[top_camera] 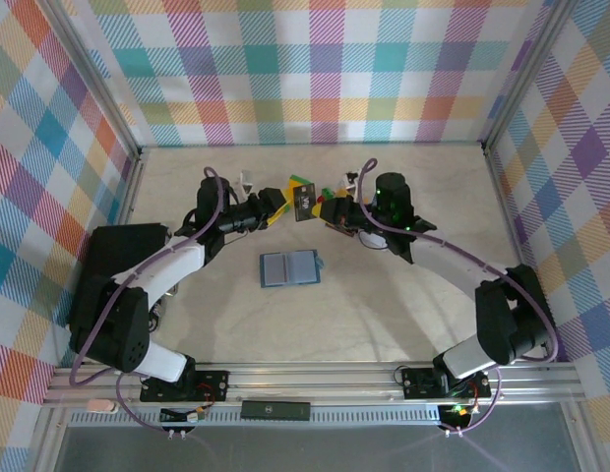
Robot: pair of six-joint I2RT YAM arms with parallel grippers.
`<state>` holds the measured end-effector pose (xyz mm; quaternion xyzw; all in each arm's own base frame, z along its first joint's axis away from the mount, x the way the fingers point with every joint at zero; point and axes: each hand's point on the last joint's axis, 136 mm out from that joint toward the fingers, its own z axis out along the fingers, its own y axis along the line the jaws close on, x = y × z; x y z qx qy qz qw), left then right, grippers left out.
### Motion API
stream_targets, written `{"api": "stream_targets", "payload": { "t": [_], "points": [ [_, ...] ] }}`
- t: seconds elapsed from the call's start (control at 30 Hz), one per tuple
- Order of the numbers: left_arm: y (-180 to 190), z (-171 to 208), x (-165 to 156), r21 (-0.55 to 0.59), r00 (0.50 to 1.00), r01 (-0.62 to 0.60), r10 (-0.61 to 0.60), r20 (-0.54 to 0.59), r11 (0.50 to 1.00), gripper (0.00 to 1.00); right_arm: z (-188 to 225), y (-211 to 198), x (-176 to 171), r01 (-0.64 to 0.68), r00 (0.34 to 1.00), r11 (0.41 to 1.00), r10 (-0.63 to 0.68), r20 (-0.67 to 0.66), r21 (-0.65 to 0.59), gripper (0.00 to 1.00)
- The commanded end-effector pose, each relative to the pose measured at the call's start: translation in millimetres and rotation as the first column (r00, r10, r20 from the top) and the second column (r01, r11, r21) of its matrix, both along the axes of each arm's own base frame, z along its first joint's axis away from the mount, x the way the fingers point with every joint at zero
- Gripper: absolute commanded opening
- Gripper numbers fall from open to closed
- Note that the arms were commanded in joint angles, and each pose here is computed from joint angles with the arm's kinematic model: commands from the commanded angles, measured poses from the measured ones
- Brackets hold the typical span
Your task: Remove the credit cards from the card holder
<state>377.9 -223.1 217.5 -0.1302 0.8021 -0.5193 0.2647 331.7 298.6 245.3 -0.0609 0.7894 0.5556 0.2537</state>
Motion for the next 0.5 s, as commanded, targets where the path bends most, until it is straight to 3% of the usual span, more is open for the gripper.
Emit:
{"api": "stream_targets", "payload": {
  "t": [0.0, 0.17, 0.33, 0.47],
  "points": [
    [32, -24, -9, 0.192, 0.998, -0.061, 0.066, -0.021, 0.98, 0.61, -16, -22, 1, 0.03, 0.993, 0.963, 0.003, 0.12, -0.269, 0.0],
    [63, -38, -14, 0.317, 0.988, -0.125, 0.148, -0.047, 0.94, 0.79, -32, -41, 13, 0.037, 0.978, 0.86, 0.073, 0.195, -0.509, 0.0],
    [89, -41, -21, 0.443, 0.977, -0.179, 0.212, -0.026, 0.878, 0.97, -41, -50, 24, 0.0, 0.953, 0.75, 0.201, 0.227, -0.662, 0.0],
    [102, -43, -30, 0.515, 0.973, -0.184, 0.229, -0.024, 0.838, 1.0, -59, -60, 33, -0.056, 0.919, 0.622, 0.338, 0.204, -0.781, 0.0]
  ]
}}
